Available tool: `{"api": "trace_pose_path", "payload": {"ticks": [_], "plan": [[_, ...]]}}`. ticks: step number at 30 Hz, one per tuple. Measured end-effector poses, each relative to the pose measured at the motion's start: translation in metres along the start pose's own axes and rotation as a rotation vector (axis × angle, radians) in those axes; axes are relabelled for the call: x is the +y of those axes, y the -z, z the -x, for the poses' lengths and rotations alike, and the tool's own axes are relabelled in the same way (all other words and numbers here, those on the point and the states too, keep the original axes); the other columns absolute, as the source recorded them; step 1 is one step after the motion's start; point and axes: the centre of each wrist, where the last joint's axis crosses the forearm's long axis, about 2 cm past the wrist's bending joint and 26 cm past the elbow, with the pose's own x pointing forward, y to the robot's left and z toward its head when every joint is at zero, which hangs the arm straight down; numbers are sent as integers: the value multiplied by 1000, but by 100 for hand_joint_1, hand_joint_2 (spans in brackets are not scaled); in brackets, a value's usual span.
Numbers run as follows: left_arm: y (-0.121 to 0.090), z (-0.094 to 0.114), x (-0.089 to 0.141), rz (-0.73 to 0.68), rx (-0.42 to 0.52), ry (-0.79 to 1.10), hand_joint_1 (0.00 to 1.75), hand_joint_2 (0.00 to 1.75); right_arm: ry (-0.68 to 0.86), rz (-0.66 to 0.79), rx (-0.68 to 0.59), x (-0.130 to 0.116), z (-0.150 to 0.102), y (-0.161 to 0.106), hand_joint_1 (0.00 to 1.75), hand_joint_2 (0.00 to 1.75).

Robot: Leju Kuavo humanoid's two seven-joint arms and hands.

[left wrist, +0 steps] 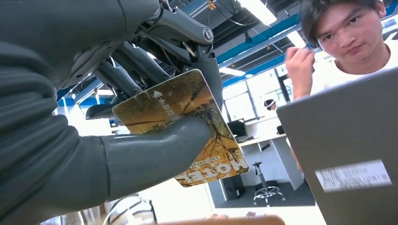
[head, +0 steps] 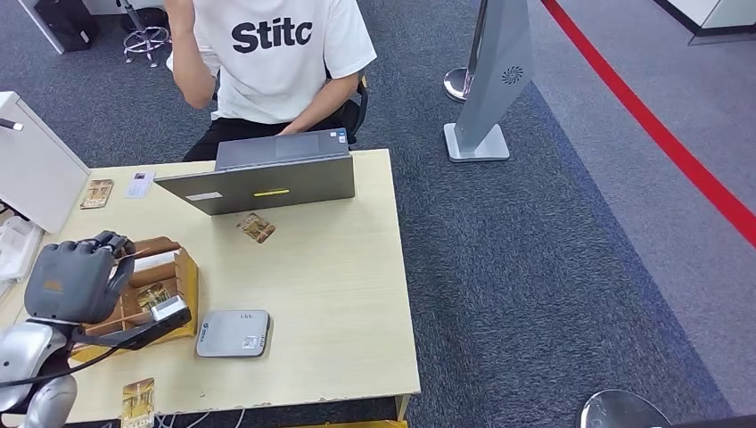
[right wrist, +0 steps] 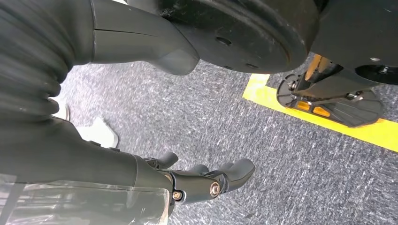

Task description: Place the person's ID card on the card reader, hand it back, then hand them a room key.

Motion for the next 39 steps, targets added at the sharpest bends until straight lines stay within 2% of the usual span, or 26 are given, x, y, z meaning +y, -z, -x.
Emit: {"api": "trace_pose_path", "payload": {"ticks": [5,10,22,23,24,27,28,35,39], "plan": [[37,11,11,34,22,39,175,175,-17,-10,8,0,0,0,0,175],[64,28,5,105,91,61,175,175,-36,-18,20,1,0,0,0,175],[78,42,-5,157,141,73,175,175,-46,-25,23,2,1,0,0,175],[78,43,-5,159,143,72,170,175,-45,-25,24,2,1,0,0,175],[78,43,-6,161,144,71,136,175,-45,-25,25,2,1,0,0,175],[78,44,-8,163,149,68,10,175,-45,-26,28,2,1,0,0,175],[78,44,-9,162,150,67,0,175,-45,-27,29,3,2,0,0,175],[70,42,-14,113,150,26,0,175,-35,-28,31,3,3,0,0,175],[55,35,-12,-31,147,-46,0,175,-26,-23,38,4,4,-1,0,175]]}}
